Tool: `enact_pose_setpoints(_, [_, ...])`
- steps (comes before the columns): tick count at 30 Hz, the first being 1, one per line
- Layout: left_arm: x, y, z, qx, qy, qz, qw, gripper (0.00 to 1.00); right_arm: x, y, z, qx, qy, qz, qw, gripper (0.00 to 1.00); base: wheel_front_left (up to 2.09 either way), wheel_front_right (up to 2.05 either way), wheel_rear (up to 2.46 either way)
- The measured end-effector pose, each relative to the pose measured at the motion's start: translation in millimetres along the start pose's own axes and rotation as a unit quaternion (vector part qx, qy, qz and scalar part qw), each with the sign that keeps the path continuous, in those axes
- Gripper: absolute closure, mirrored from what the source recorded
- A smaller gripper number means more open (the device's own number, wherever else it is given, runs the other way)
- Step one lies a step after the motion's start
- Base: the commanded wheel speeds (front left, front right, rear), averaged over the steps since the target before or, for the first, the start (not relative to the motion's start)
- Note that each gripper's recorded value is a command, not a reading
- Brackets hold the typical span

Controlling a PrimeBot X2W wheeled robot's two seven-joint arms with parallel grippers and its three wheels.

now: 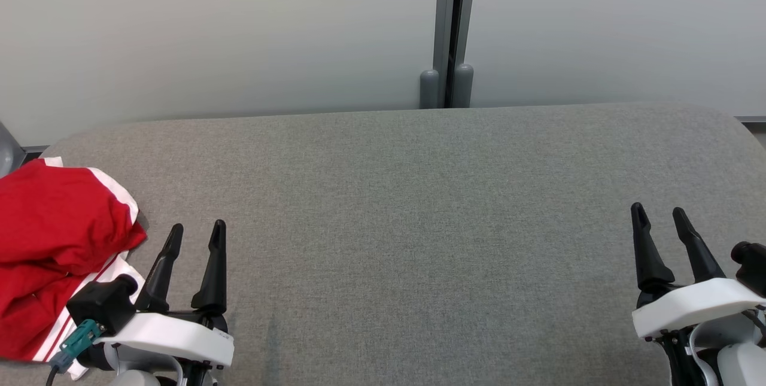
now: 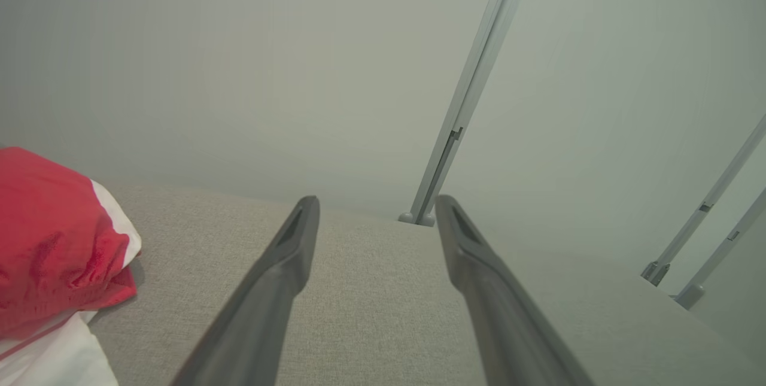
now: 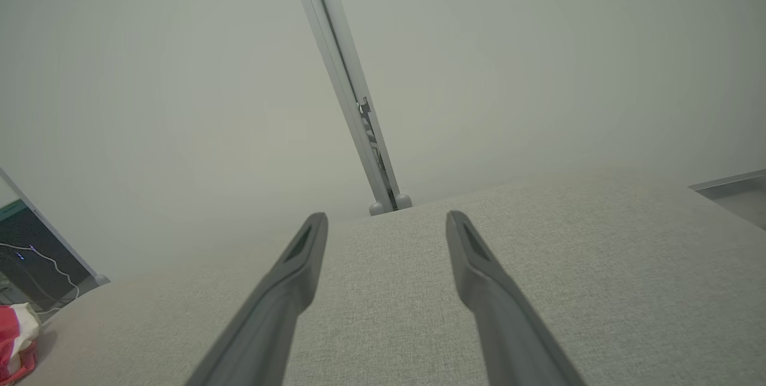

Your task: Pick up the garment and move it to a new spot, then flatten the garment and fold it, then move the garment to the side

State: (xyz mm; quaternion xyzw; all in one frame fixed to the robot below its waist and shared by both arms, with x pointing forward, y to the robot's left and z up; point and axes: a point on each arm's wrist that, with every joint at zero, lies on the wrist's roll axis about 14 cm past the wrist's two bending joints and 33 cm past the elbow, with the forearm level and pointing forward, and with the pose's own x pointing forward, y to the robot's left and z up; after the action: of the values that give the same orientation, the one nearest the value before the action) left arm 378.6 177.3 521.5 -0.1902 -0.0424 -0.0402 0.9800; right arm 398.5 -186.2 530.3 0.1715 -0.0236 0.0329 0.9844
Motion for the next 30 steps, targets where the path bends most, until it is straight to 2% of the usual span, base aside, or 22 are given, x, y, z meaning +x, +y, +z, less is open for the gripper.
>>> enact_pose_setpoints(30, [-3, 24, -24, 0.095, 0.075, 0.033, 0.992, 0.0, -3, 18, -21, -0.102, 0.006, 0.037, 0.994, 0.0, 0.0, 0.0, 0.0])
